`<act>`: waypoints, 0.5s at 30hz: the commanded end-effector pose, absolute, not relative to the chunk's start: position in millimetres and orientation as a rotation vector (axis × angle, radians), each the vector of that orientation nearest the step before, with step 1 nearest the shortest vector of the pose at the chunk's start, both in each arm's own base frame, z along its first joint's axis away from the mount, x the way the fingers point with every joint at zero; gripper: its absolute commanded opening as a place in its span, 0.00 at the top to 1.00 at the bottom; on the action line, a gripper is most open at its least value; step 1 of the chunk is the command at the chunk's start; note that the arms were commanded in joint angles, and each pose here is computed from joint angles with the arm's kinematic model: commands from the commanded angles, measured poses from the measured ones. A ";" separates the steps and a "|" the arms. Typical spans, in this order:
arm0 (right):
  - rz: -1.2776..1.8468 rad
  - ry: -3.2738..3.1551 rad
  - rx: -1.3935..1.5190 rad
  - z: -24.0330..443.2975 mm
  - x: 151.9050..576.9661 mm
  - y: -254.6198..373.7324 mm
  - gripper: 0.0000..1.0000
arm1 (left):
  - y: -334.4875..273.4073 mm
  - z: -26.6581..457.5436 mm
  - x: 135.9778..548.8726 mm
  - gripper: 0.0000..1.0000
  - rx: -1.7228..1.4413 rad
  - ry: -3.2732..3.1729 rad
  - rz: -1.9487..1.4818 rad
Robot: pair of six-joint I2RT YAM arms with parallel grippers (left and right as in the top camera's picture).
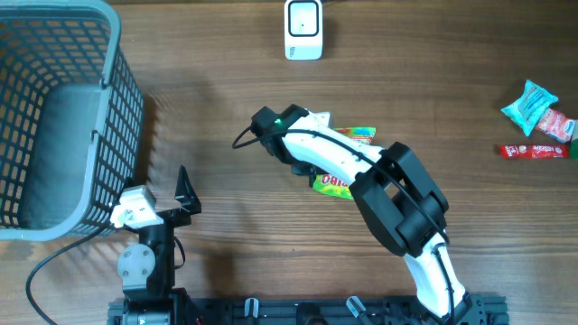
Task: Scan the item barcode
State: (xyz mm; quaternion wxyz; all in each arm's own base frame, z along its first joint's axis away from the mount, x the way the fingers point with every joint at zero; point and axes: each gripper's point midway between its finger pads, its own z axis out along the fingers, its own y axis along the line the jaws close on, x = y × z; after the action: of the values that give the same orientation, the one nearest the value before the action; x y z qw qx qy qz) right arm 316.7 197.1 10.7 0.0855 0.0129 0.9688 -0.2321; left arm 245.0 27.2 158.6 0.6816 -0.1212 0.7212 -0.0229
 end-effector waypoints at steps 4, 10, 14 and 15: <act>0.187 2.980 -0.844 69.0 303.9 310.3 0.95 | 29.2 158.9 244.5 0.00 -0.281 1.612 -0.044; -0.431 2.947 -0.764 63.3 313.6 233.7 0.95 | 29.2 158.9 244.5 0.00 -0.281 1.612 -0.044; -0.611 2.901 -0.758 44.4 314.2 209.3 0.96 | 29.2 158.9 244.5 0.00 -0.281 1.612 -0.044; -0.626 2.892 -0.759 38.6 314.2 206.7 0.95 | 29.2 158.9 244.5 0.00 -0.281 1.612 -0.044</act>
State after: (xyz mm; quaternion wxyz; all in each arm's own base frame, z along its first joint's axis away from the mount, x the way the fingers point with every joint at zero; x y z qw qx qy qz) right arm 304.3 229.5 42.6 0.0171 -0.2414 0.9595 -0.1439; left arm 245.0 27.2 158.6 0.6816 -0.1212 0.7212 -0.0229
